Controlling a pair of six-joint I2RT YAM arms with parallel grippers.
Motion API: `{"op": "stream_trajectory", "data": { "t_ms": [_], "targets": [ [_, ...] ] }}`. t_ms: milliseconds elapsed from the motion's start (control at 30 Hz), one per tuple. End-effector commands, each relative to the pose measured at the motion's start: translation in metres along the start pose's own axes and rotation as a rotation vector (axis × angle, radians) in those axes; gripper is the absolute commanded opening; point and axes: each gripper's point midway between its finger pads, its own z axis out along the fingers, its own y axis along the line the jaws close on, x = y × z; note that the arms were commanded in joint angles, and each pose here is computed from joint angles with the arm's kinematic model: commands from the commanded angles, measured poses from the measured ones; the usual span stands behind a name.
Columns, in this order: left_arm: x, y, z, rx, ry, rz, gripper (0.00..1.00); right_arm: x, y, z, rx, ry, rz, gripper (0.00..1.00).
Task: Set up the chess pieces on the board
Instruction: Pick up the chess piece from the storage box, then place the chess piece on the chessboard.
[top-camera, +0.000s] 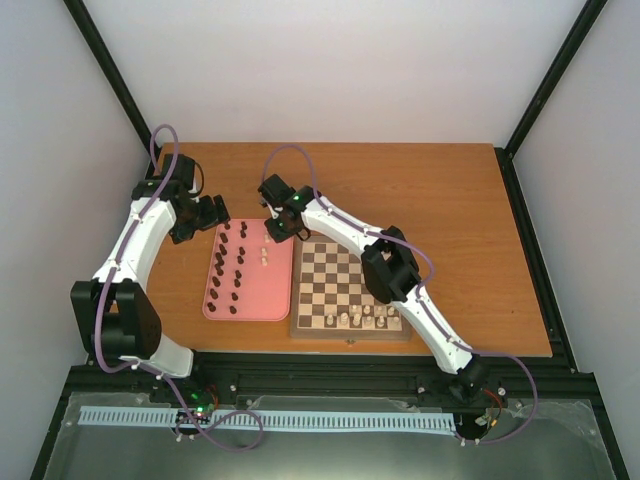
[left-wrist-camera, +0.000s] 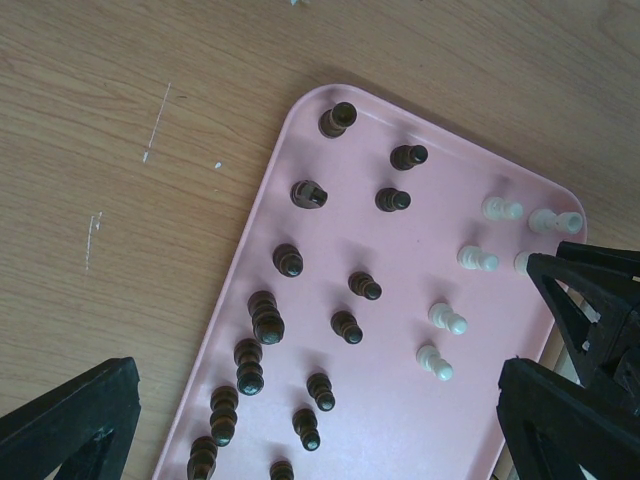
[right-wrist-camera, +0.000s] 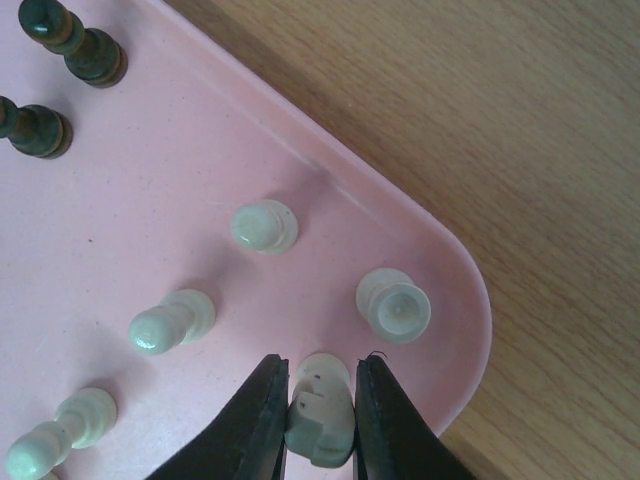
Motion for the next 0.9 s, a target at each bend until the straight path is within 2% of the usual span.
{"op": "stream_trajectory", "data": {
  "t_ms": [0,167,333,467,633,867],
  "targets": [
    [-0.007,-0.005,-0.002,0.014,-0.021,0.007,1.00,-0.003,-0.003,-0.001,0.000,-0.001,-0.001,0.12],
    [-0.007,-0.005,-0.003,0.013,-0.024,0.005,1.00,-0.013,0.001,-0.025,-0.018,-0.035,-0.021,0.10],
    [-0.008,-0.004,-0.005,0.011,-0.032,0.008,1.00,-0.030,0.012,-0.079,-0.051,-0.120,-0.042,0.10],
    [-0.010,-0.004,-0.007,0.008,-0.040,0.007,1.00,-0.024,0.026,-0.117,-0.056,-0.137,-0.074,0.10],
    [-0.012,-0.004,-0.010,0.005,-0.048,0.009,1.00,0.020,0.044,-0.145,-0.066,-0.096,-0.093,0.10],
    [-0.014,-0.003,-0.014,0.000,-0.061,0.010,1.00,0.106,0.052,-0.157,-0.057,-0.013,-0.080,0.11]
  ]
}}
